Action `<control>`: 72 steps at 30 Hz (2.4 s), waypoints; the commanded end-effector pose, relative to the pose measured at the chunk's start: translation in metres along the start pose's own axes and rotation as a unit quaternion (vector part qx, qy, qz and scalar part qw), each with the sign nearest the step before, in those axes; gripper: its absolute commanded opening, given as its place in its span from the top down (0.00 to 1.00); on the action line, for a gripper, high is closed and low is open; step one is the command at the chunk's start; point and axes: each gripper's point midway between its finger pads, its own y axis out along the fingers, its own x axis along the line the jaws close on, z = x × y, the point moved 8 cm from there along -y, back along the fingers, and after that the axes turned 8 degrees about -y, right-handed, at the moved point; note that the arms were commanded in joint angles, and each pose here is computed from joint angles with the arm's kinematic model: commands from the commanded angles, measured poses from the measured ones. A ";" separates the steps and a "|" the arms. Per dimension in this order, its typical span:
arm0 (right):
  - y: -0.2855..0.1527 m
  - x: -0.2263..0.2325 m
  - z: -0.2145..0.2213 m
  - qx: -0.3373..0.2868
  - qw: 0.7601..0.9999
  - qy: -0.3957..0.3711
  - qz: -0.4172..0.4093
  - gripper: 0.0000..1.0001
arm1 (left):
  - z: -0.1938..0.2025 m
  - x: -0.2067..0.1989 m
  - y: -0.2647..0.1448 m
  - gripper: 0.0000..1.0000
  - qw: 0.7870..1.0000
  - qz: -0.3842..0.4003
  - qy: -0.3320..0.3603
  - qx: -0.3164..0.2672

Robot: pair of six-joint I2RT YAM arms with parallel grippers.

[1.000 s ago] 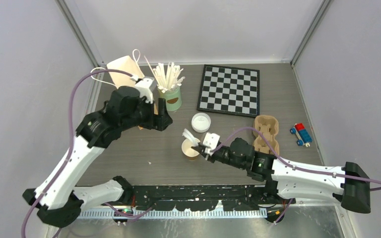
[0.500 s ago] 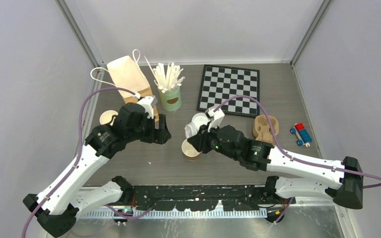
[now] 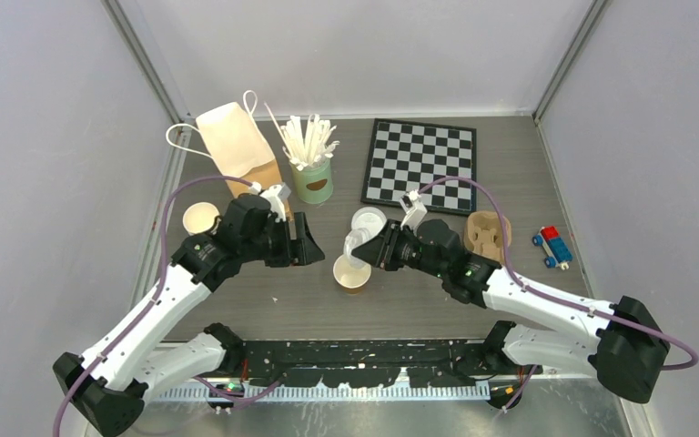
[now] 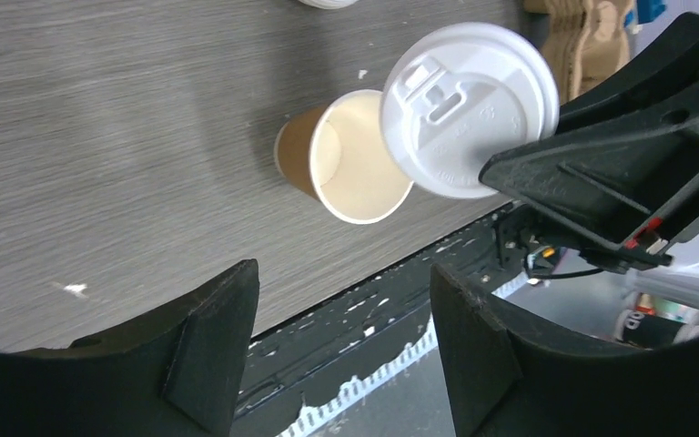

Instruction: Pack the takeout coffee

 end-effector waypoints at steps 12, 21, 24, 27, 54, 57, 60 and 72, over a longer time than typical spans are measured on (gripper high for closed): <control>-0.023 0.038 -0.012 -0.006 0.988 -0.018 -0.155 0.74 | -0.019 -0.031 0.028 0.34 0.985 0.151 0.079 0.012; -0.019 0.030 -0.004 0.013 0.990 -0.006 -0.140 0.74 | -0.009 -0.014 0.042 0.34 0.992 0.112 0.054 0.022; -0.013 0.027 -0.001 0.022 0.990 0.003 -0.138 0.74 | -0.003 -0.002 0.045 0.36 0.997 0.074 0.025 0.019; -0.007 0.024 0.001 0.032 0.990 0.012 -0.137 0.73 | 0.002 0.005 0.046 0.36 0.998 0.052 0.006 0.021; -0.004 -0.014 -0.002 0.070 0.996 -0.032 -0.045 0.72 | 0.004 0.020 0.071 0.45 0.998 0.036 -0.036 0.046; -0.014 -0.014 -0.009 0.055 0.997 -0.059 -0.016 0.71 | 0.001 0.018 0.074 0.46 0.998 0.034 -0.032 0.046; -0.024 -0.014 -0.014 0.042 0.996 -0.077 -0.001 0.71 | 0.000 0.020 0.081 0.47 0.998 0.017 -0.029 0.058; -0.033 -0.020 -0.017 0.033 0.993 -0.114 0.027 0.69 | -0.001 0.007 0.099 0.75 0.995 -0.055 0.036 0.074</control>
